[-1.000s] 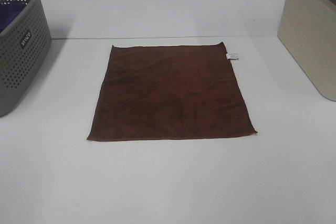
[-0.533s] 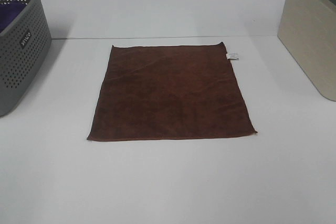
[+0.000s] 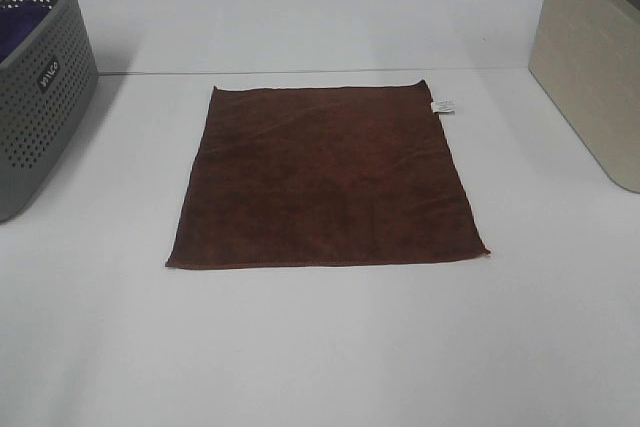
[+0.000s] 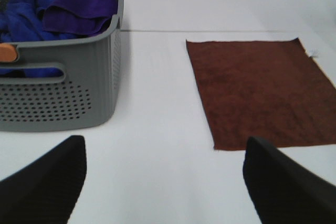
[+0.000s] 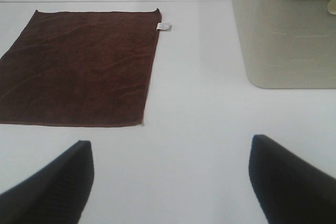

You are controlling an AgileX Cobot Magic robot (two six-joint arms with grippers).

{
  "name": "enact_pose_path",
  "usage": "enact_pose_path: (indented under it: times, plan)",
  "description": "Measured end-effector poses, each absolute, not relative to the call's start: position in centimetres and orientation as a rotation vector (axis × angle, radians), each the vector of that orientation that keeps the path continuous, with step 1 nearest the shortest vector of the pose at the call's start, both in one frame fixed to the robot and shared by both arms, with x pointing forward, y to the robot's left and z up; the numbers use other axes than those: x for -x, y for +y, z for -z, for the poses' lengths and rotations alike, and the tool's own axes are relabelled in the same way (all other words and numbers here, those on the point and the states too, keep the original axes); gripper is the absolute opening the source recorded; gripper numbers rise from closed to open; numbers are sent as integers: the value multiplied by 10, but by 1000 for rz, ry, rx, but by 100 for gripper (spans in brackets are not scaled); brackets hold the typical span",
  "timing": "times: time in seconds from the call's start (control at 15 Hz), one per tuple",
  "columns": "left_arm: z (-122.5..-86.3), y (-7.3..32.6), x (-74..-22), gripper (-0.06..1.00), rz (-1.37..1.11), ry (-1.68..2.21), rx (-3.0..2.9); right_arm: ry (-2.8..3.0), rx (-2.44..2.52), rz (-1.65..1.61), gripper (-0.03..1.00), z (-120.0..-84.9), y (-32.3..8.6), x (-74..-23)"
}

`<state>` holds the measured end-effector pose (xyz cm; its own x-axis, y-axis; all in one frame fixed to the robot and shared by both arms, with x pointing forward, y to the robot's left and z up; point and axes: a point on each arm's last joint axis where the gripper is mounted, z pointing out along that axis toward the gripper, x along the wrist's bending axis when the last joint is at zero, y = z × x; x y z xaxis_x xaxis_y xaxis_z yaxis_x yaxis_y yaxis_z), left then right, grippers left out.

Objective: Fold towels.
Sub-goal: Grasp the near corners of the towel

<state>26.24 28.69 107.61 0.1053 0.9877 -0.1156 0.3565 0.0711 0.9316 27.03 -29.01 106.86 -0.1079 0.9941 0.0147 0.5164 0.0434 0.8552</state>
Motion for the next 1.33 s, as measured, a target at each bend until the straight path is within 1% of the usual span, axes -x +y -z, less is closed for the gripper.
enact_pose_path:
  times: [0.07,0.13,0.2,0.33,0.47,0.8,1.07,1.2,1.33]
  plan:
    - [-1081,286,-272,77,-831,1410,-1405,1697,-1572,-983,76,-1070,-289,-283]
    - [-1084,283,-296,75,-733,1447,-1353,1741,-1678,-988,76,-1074,-285,-311]
    - [-1083,282,-312,75,-655,1491,-1337,1771,-1734,-981,76,-1078,-283,-327]
    - [-1073,279,-344,75,-512,1582,-1344,1864,-1847,-936,76,-1078,-279,-364]
    - [-1054,276,-379,75,-366,1689,-1373,1993,-1935,-889,76,-1070,-273,-402]
    - [-984,268,-449,75,26,1942,-1343,2198,-2166,-733,76,-1020,-265,-489]
    - [-942,261,-495,75,222,1995,-1387,2276,-2217,-635,76,-987,-266,-535]
    - [-931,259,-518,75,280,1988,-1406,2279,-2300,-675,76,-969,-277,-555]
    - [-916,257,-540,75,342,1990,-1417,2278,-2377,-828,76,-953,-292,-568]
